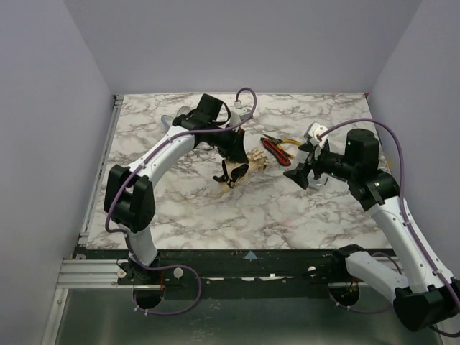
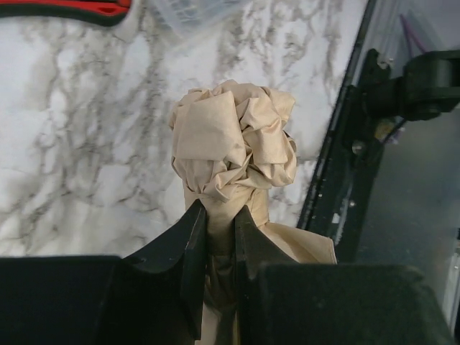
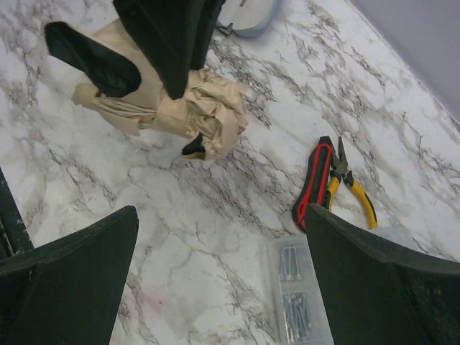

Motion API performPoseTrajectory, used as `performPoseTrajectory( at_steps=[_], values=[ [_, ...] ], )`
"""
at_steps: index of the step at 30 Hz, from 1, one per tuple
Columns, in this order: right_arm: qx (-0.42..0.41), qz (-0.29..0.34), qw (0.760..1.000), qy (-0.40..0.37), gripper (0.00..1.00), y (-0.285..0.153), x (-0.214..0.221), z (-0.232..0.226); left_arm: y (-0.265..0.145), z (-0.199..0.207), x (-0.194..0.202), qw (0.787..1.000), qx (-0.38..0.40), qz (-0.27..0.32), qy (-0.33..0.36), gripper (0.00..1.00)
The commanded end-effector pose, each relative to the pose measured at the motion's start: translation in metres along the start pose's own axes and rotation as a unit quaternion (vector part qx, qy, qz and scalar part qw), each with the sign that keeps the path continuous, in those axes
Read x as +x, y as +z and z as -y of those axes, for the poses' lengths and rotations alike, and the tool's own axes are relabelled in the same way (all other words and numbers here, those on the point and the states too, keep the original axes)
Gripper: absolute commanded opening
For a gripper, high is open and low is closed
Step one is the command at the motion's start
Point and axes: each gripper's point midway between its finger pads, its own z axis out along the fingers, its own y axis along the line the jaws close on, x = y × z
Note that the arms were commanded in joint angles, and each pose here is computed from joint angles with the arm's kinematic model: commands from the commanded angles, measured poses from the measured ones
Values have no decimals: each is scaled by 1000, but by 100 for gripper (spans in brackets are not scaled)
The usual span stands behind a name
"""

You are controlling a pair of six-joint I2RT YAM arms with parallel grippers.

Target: Open the umbrella

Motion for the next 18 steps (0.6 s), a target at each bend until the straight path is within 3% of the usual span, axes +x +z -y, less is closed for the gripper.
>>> performPoseTrajectory(
  at_steps=[1,5,9,18],
  values=[
    [-3,18,999,-47,100,3,-5,2,-9,42,18,996,77,9,-54,0],
    [13,0,995,-101,100,-2,-24,20,-16,59,27,991,108,-16,-71,0],
    [-35,-13,982,-187,100,-13,-18,-2,-22,75,12,984,151,-19,-95,0],
    [-114,-8,923,-368,100,-26,19,-51,-24,114,-9,967,218,-26,-127,0]
  ],
)
